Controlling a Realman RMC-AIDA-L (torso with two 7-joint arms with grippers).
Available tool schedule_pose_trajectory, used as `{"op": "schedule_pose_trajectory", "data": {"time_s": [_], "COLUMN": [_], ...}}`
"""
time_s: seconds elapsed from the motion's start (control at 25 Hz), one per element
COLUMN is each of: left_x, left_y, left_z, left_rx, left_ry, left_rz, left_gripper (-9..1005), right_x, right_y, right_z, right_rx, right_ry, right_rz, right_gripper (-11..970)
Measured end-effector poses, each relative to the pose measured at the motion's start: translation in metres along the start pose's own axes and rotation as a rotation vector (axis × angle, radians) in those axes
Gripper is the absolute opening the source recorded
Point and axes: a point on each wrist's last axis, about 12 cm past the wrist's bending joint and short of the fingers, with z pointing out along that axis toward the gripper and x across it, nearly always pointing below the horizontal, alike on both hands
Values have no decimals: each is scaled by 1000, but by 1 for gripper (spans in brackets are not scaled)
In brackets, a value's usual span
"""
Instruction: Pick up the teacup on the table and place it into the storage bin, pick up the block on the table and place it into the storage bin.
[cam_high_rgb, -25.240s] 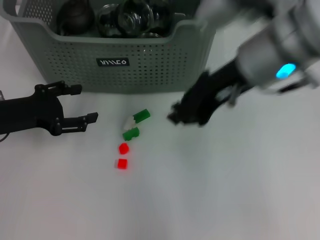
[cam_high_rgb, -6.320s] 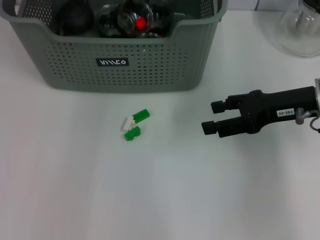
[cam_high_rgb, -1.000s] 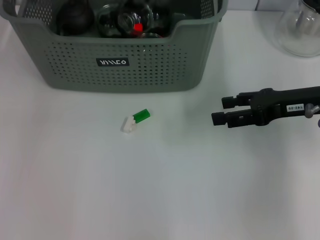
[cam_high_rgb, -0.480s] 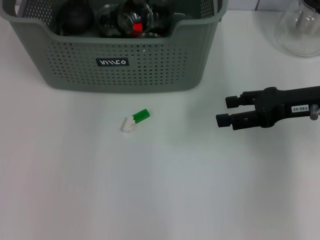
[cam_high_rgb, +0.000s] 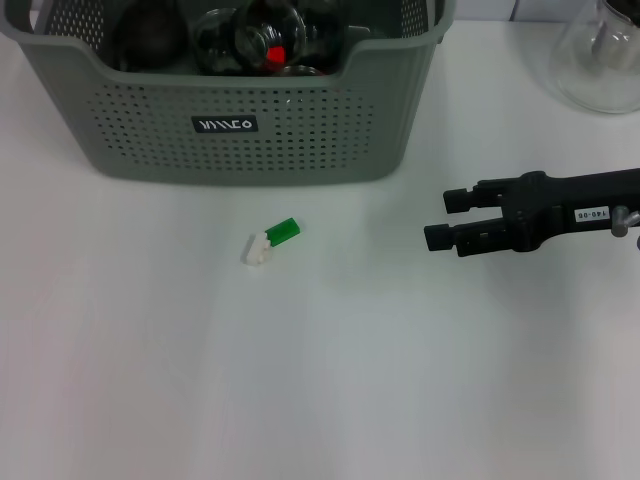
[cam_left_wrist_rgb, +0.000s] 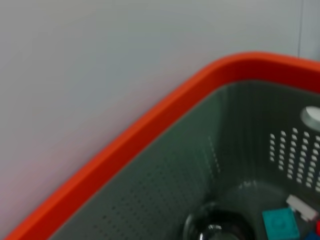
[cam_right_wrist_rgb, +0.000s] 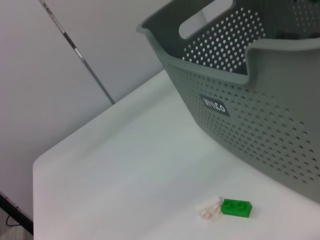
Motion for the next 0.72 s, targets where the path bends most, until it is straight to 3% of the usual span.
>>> {"op": "schedule_pose_trajectory", "data": {"time_s": [0.36,0.72], "left_x": [4,8], "left_y": [-9,-3], "left_z": [3,-3], "left_rx": [14,-19], "left_ry": [32,-4], "left_rz": [40,23], "left_gripper": [505,550], "right_x": [-2,-3], "right_y": [-1,-1], "right_z": [1,1], "right_rx": [5,8], "right_ry": [-4,-4], "right_rz": [-5,-8], "right_gripper": [857,857]}}
